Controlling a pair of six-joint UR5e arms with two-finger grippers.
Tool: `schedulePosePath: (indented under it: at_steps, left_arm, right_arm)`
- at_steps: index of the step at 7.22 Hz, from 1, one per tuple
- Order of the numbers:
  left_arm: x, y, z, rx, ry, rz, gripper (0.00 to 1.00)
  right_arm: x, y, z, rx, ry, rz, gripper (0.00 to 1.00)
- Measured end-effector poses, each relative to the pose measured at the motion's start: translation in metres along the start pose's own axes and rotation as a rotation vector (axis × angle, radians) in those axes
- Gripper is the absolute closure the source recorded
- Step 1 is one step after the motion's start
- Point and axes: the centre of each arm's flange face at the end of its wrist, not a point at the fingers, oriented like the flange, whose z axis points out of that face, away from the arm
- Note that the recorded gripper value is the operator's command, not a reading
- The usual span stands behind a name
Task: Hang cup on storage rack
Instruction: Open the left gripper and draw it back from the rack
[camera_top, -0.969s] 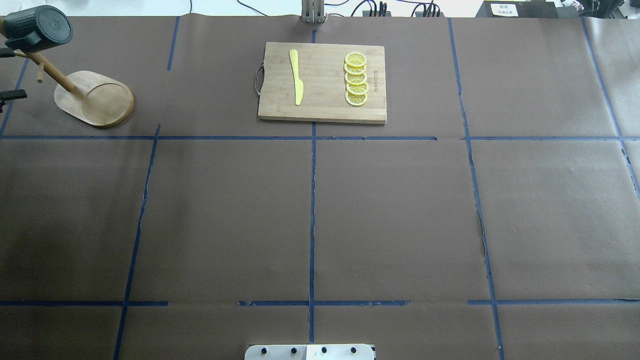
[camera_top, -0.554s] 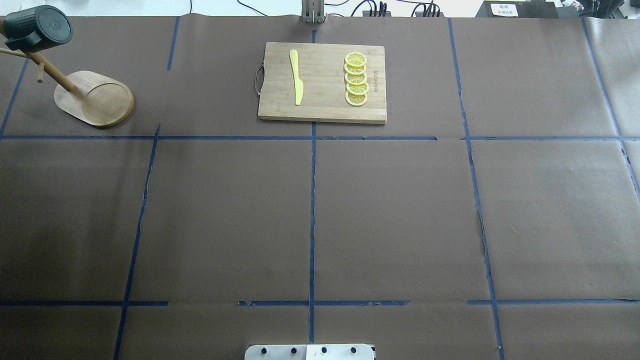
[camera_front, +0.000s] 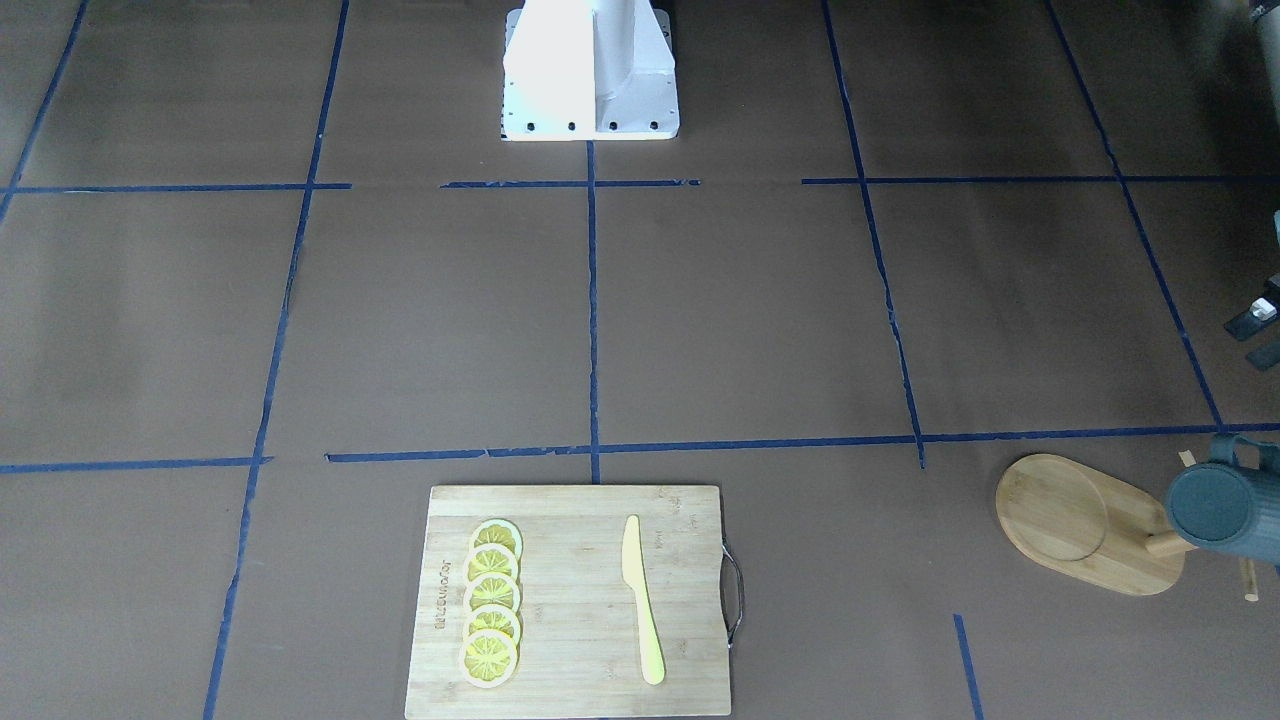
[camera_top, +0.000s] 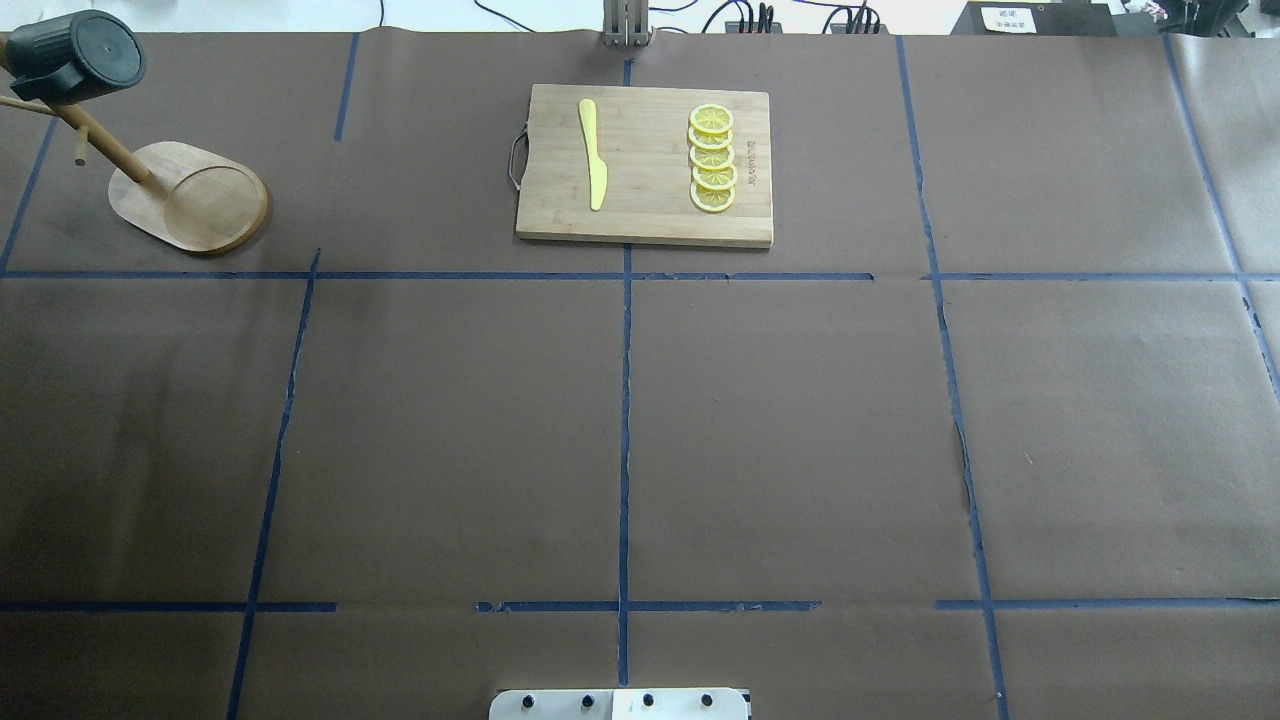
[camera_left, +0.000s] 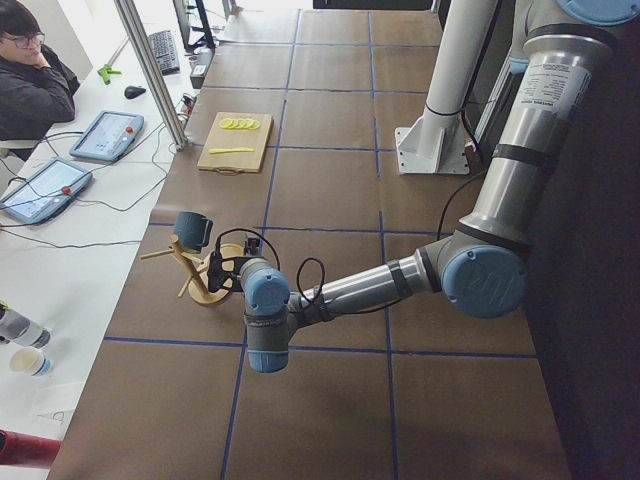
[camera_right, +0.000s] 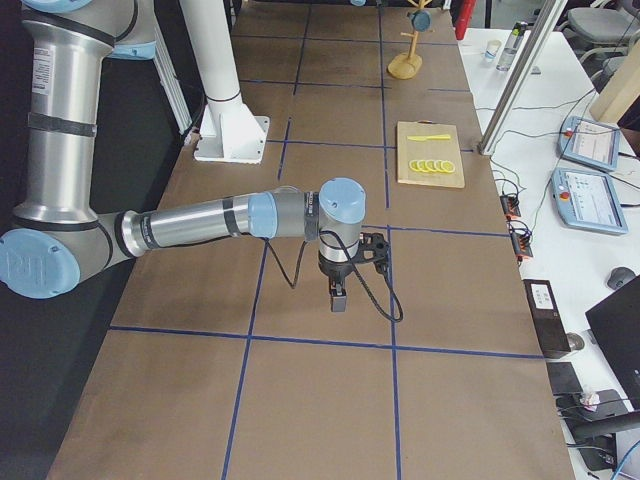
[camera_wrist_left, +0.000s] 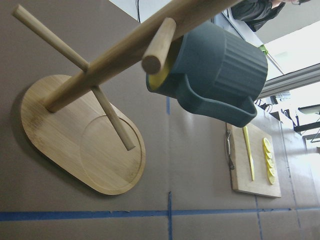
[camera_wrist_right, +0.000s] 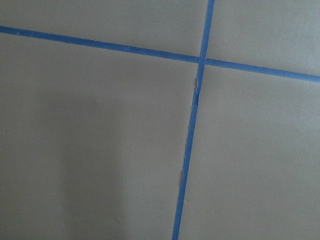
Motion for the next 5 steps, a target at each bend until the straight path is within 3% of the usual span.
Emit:
schedulePosePath:
  at_steps: [5]
  left_arm:
    - [-0.066, -0.017, 0.006, -0.080, -0.299, 0.400, 0.00]
  right_arm:
    - [0.000, 0.000, 0.000, 0.000, -0.001, 0.001, 0.00]
